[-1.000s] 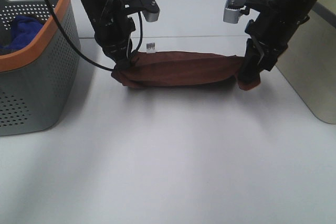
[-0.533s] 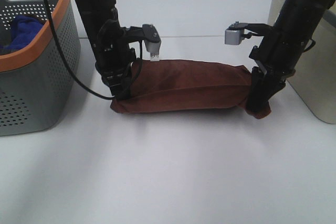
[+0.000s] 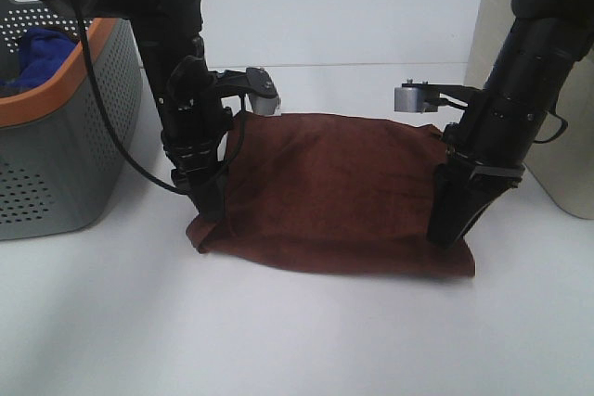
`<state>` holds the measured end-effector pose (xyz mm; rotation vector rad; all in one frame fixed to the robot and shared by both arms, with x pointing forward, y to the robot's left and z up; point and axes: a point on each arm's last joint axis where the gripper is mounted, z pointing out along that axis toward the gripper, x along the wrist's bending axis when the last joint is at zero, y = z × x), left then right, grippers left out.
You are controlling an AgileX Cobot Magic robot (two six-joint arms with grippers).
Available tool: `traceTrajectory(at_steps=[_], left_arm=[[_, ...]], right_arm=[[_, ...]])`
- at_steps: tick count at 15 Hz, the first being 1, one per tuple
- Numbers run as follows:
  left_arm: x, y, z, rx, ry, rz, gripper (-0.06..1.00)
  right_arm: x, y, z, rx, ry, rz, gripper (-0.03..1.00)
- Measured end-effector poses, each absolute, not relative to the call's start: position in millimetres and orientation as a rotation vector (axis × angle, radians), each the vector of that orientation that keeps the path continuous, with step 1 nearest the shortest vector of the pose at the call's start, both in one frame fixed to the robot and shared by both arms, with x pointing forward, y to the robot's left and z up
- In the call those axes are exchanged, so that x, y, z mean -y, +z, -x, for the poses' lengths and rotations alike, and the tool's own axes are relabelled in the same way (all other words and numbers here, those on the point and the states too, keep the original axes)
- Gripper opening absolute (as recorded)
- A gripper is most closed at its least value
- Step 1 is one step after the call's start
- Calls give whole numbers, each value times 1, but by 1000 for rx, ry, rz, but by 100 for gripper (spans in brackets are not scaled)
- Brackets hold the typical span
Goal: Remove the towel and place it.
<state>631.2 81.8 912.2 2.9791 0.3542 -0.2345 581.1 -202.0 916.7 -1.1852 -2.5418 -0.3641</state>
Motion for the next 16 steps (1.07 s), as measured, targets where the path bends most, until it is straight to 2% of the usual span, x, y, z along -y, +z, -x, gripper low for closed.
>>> traceTrajectory(at_steps=[1,2,4,7,10,13,16], left_arm=[[-82,912,-631,-356,-235,-2979,85],[-81,912,-631,-361,-237,-2975,92],[-81,912,-631,-362,-239,-2973,95],[-81,913,-632,-398,-236,-2969,96],[-74,935,-645,-512,-133,-2907,96],[-67,982,-658,-662,24,-2781,96],[-65,1033,-663,-752,159,-2645,96]], right_arm=[[202,917,-581,2527,-361,1213,66],[202,917,-581,2506,-354,1249,80],[202,917,-581,2482,-345,1288,90],[202,918,-581,2436,-325,1339,92],[198,939,-601,2428,-402,1454,93],[192,983,-629,2439,-579,1582,93],[189,1045,-643,2484,-807,1657,93]])
